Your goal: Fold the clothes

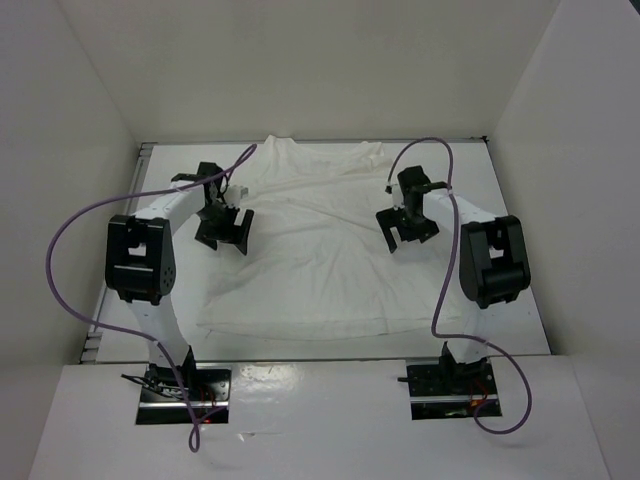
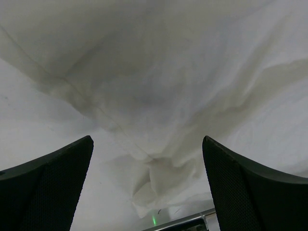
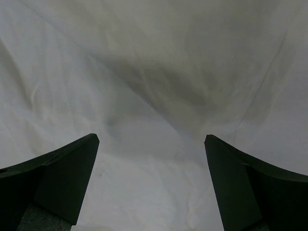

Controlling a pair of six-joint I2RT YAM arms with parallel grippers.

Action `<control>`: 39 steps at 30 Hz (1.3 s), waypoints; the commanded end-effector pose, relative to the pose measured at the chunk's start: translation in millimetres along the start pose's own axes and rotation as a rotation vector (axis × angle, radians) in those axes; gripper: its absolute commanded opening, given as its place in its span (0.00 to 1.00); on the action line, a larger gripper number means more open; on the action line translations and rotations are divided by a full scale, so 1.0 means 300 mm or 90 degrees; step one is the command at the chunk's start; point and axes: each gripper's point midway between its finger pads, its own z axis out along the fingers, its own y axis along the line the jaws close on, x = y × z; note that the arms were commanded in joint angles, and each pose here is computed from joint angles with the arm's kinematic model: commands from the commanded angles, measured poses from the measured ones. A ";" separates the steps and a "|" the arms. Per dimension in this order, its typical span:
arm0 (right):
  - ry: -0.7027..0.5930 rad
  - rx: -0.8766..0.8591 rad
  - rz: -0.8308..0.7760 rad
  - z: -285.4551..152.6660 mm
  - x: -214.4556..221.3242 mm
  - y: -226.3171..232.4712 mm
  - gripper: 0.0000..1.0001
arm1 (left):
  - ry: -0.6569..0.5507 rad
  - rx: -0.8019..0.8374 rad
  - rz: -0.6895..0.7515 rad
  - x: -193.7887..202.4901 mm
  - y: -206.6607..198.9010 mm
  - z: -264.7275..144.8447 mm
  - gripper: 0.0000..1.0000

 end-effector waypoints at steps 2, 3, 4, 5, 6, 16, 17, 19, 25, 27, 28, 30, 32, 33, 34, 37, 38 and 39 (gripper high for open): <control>-0.016 0.010 -0.003 0.053 -0.065 -0.018 1.00 | -0.015 0.002 0.004 -0.069 0.009 0.040 1.00; -0.014 0.010 -0.003 0.067 -0.065 -0.018 1.00 | -0.005 0.004 0.001 -0.071 0.001 0.062 1.00; -0.016 0.010 -0.003 0.071 -0.076 -0.019 1.00 | 0.001 0.005 0.000 -0.066 0.003 0.074 1.00; -0.010 0.009 -0.003 0.089 -0.080 -0.019 1.00 | 0.003 0.007 -0.001 -0.073 -0.010 0.082 1.00; -0.004 0.014 -0.003 0.098 -0.073 -0.024 1.00 | 0.008 0.007 -0.002 -0.069 -0.008 0.092 1.00; -0.006 0.016 -0.003 0.113 -0.086 -0.026 1.00 | -0.015 0.032 0.019 -0.090 -0.083 0.036 1.00; -0.006 0.016 -0.003 0.113 -0.086 -0.026 1.00 | -0.026 0.031 0.021 -0.098 -0.087 0.016 1.00; -0.006 0.016 -0.003 0.113 -0.086 -0.026 1.00 | -0.038 0.037 0.024 -0.110 -0.098 -0.012 1.00; -0.013 0.017 -0.003 0.090 -0.081 -0.026 1.00 | -0.084 0.018 0.047 -0.134 -0.128 -0.115 1.00; -0.013 0.017 -0.003 0.090 -0.081 -0.026 1.00 | -0.082 0.018 0.047 -0.123 -0.129 -0.116 1.00; -0.013 0.017 -0.003 0.090 -0.081 -0.026 1.00 | -0.086 0.019 0.054 -0.130 -0.140 -0.114 1.00; -0.012 0.022 -0.003 0.090 -0.081 -0.031 1.00 | -0.043 0.028 0.050 -0.092 -0.132 -0.043 1.00; -0.018 0.023 -0.002 0.080 -0.087 -0.032 1.00 | -0.007 0.023 0.042 -0.065 -0.111 0.029 1.00; -0.018 0.023 -0.002 0.080 -0.087 -0.032 1.00 | 0.005 0.023 0.040 -0.056 -0.108 0.049 1.00; -0.012 0.022 -0.003 0.085 -0.074 -0.030 1.00 | 0.013 0.024 0.038 -0.045 -0.103 0.074 1.00; -0.012 0.022 0.003 0.085 -0.074 -0.029 1.00 | 0.040 0.026 0.032 -0.026 -0.092 0.131 1.00; -0.012 0.022 0.003 0.085 -0.074 -0.029 1.00 | 0.052 0.027 0.029 -0.013 -0.091 0.140 1.00; -0.012 0.022 0.003 0.085 -0.074 -0.029 1.00 | 0.058 0.027 0.028 -0.008 -0.089 0.150 1.00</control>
